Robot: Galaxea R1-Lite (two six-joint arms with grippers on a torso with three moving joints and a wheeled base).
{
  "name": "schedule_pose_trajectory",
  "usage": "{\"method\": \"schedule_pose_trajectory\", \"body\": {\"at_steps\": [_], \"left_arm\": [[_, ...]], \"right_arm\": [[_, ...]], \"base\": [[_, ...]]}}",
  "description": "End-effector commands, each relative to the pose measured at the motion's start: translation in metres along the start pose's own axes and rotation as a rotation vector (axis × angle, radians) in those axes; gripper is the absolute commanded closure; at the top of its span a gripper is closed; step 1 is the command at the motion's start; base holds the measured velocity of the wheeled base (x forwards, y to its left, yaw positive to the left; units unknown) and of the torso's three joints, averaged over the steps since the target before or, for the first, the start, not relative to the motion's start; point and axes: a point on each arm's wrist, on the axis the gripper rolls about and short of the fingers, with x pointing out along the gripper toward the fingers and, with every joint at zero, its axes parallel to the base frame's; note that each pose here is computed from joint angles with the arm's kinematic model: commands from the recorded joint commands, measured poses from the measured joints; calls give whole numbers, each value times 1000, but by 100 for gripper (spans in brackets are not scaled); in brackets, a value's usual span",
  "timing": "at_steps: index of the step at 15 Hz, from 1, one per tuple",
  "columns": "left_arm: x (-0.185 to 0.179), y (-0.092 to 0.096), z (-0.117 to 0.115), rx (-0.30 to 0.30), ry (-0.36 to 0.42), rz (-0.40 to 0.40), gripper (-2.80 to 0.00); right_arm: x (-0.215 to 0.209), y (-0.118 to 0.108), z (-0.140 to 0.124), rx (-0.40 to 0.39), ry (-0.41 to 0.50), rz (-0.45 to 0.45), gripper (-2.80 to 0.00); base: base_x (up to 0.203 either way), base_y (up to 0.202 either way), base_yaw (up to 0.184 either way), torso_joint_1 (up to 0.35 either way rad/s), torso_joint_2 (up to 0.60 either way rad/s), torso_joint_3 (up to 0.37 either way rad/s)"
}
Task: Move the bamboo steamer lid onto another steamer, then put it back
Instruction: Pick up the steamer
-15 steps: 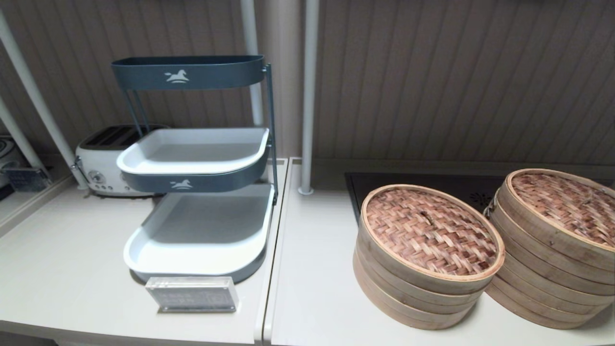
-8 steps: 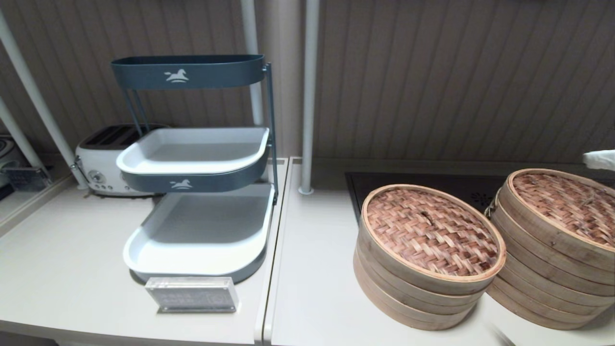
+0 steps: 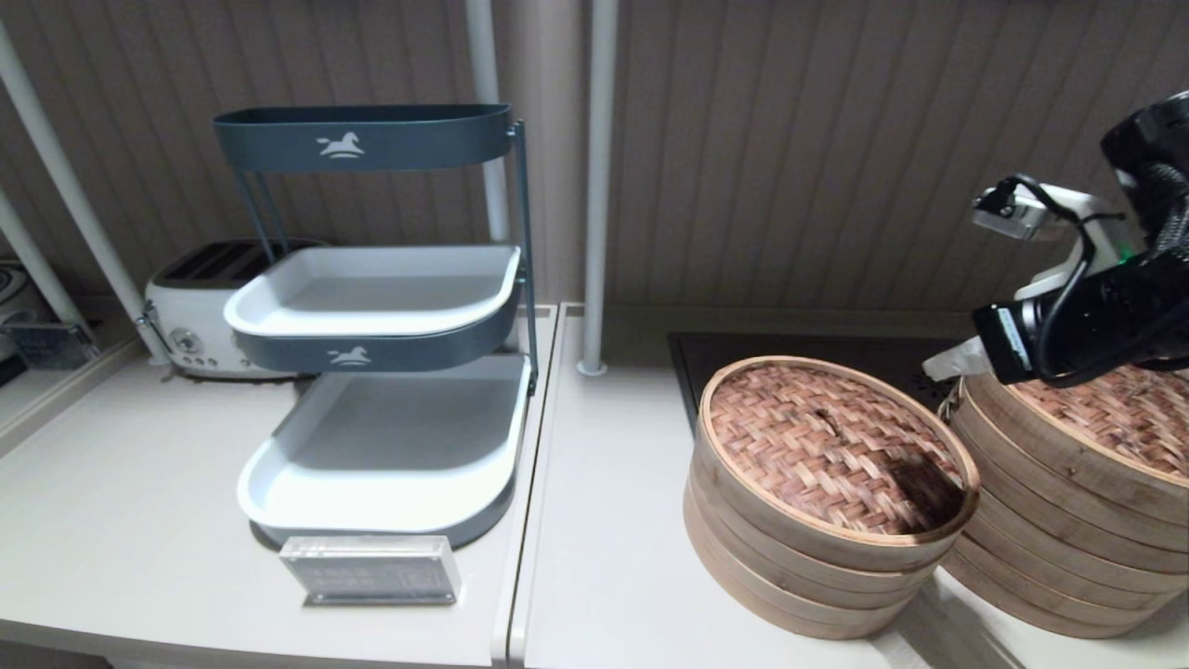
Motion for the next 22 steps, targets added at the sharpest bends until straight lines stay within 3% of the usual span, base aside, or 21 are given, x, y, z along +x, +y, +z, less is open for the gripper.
{"method": "schedule_pose_trajectory", "body": {"at_steps": [1, 3, 4, 10, 15, 22], "left_arm": [[2, 0, -8, 1, 25, 1, 0], [2, 0, -8, 1, 25, 1, 0], [2, 0, -8, 1, 25, 1, 0], [2, 0, -8, 1, 25, -1, 0], [2, 0, -8, 1, 25, -1, 0], [2, 0, -8, 1, 25, 0, 0]], "right_arm": [[31, -3, -1, 9, 88, 19, 0], [47, -3, -3, 6, 129, 33, 0], [51, -3, -4, 6, 141, 31, -280], [73, -7, -4, -11, 152, 25, -280], [105, -14, 0, -23, 135, -33, -280], [111, -4, 0, -55, 146, -66, -280]], "base": [[0, 0, 0, 0, 0, 0], [0, 0, 0, 0, 0, 0], [0, 0, 0, 0, 0, 0], [0, 0, 0, 0, 0, 0], [0, 0, 0, 0, 0, 0], [0, 0, 0, 0, 0, 0]]}}
